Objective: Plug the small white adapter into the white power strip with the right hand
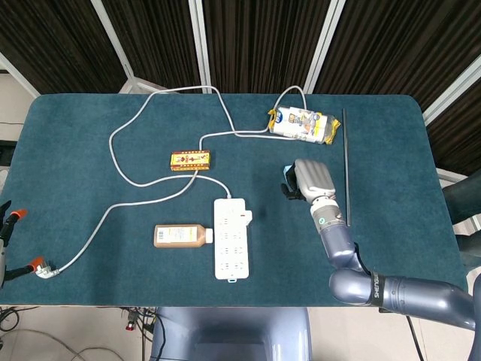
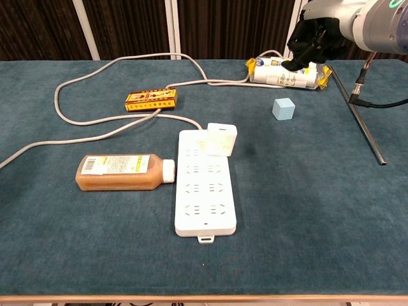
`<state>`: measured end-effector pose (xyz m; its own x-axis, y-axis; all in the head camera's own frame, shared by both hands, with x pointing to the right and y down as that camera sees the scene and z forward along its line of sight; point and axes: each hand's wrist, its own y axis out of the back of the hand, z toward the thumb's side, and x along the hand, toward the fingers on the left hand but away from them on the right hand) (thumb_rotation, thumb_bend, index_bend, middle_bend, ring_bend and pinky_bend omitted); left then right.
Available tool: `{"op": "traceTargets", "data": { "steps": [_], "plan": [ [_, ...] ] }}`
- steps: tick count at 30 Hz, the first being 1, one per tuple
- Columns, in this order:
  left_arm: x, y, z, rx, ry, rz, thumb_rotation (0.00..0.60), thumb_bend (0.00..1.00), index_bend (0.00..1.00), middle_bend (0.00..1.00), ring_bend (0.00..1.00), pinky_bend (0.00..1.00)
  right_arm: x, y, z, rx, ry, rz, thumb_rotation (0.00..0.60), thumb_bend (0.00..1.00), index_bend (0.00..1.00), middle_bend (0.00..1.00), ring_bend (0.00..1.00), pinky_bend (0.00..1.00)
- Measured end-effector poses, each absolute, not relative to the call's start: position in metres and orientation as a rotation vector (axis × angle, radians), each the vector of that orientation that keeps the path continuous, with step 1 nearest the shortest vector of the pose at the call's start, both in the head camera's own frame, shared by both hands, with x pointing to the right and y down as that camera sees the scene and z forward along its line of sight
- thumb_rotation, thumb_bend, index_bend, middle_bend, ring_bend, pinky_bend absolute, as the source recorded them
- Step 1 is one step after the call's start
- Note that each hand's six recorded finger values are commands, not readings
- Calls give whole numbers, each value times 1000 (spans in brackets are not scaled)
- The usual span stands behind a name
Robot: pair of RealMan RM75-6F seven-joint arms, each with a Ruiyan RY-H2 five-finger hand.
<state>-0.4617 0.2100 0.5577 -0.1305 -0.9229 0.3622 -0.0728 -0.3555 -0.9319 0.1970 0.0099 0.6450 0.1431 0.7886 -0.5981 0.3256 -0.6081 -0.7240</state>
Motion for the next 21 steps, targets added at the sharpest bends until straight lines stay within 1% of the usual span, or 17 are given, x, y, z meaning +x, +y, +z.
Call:
{"op": "traceTargets", "data": {
  "steps": [2,4,8,11,21],
  "plan": [
    [-461,210,558,-1447,1153,-1568,600,91,193,0,0,0,197,11,645,-2004,-1058,1466,600,863,1000,838,877,1000],
    [-461,210,559,-1449,1151,-1568,600,91,193,0,0,0,196,14,645,-2014,-1047,1469,600,912,1000,845,882,1000],
    [-461,210,559,-1453,1147,-1569,600,91,194,0,0,0,190,22,645,-2048,-1004,1456,600,963,1000,873,902,1000],
    [-461,210,559,-1456,1150,-1567,600,92,194,0,0,0,183,32,647,-2090,-939,1441,600,984,1000,878,906,1000],
    [-461,210,560,-1458,1146,-1572,600,92,195,0,0,0,153,66,646,-2107,-666,1378,600,984,1000,878,907,1000]
  ]
}}
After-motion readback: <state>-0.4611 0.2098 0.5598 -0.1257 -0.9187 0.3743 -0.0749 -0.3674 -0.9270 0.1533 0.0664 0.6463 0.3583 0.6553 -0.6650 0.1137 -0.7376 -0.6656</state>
